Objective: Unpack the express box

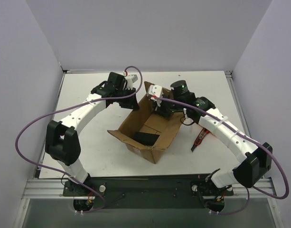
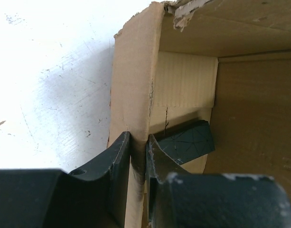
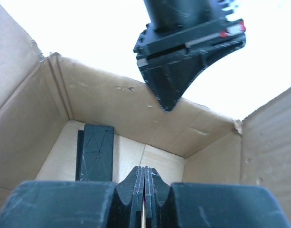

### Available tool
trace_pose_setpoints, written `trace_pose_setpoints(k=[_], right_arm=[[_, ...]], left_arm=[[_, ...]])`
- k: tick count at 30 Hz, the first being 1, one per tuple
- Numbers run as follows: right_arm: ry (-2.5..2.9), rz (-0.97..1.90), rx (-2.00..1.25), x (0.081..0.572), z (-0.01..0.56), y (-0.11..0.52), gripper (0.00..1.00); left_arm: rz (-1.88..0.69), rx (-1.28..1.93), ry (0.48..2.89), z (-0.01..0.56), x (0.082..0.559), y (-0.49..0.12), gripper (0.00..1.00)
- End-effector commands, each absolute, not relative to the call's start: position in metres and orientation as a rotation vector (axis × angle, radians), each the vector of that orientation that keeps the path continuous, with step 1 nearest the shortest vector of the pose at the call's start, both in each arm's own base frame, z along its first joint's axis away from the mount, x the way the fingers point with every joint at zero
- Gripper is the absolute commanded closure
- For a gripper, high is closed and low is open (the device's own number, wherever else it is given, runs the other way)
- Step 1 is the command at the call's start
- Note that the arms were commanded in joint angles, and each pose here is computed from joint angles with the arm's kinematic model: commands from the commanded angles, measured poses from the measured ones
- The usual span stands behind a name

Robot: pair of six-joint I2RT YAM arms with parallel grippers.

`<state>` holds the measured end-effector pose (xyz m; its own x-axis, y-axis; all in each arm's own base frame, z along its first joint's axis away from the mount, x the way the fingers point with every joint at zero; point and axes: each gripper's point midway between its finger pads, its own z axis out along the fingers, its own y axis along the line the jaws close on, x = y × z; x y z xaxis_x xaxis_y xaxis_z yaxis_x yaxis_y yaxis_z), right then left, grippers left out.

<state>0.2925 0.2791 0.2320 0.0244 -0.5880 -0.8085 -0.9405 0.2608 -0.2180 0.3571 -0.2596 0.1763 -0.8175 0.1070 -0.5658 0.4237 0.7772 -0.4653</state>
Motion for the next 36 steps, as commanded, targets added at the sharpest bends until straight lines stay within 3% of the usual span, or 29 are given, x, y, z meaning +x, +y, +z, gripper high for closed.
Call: trace_pose_setpoints(k=[1, 3, 6, 7, 8, 11, 15, 19, 26, 32, 36], right_arm=[[1.708, 0.514, -1.360, 0.295, 0.244, 0.272, 1.00], [1.729, 0.511, -1.368, 0.296, 0.235, 0.272, 0.95], [1.748, 0.467, -1.425, 0.297, 0.214, 0.275, 0.60], [1.755, 0.465, -1.461, 0.295, 0.201, 0.277, 0.55], [1.727, 0.459, -1.506, 0.291, 0.195, 0.283, 0.43], [1.709, 0.449, -1.591, 0.283, 0.172, 0.291, 0.32], [1.691, 0.433, -1.623, 0.264, 0.149, 0.295, 0.30], [1.712, 0.428, -1.521, 0.256, 0.132, 0.290, 0.30], [1.754, 0.463, -1.470, 0.243, 0.105, 0.284, 0.29], [1.752, 0.236, -1.439, 0.275, 0.091, 0.275, 0.27], [1.853, 0.235, -1.553, 0.267, 0.064, 0.266, 0.27]], left_arm=[[-0.861, 0.414, 2.291, 0.217, 0.370, -0.268, 1.00], [-0.859, 0.423, 2.273, 0.222, 0.370, -0.269, 1.00], [-0.882, 0.436, 2.260, 0.226, 0.371, -0.272, 1.00], [-0.896, 0.443, 2.259, 0.227, 0.371, -0.274, 1.00], [-0.933, 0.466, 2.243, 0.231, 0.368, -0.279, 1.00], [-1.014, 0.567, 2.191, 0.241, 0.361, -0.293, 1.00], [-1.153, 0.736, 2.007, 0.273, 0.346, -0.312, 1.00], [-1.076, 0.872, 1.830, 0.303, 0.327, -0.327, 1.00], [-1.018, 0.941, 1.920, 0.279, 0.302, -0.340, 1.00], [-1.132, 0.876, 2.046, 0.259, 0.313, -0.348, 1.00], [-1.141, 0.830, 2.106, 0.249, 0.330, -0.350, 1.00]])
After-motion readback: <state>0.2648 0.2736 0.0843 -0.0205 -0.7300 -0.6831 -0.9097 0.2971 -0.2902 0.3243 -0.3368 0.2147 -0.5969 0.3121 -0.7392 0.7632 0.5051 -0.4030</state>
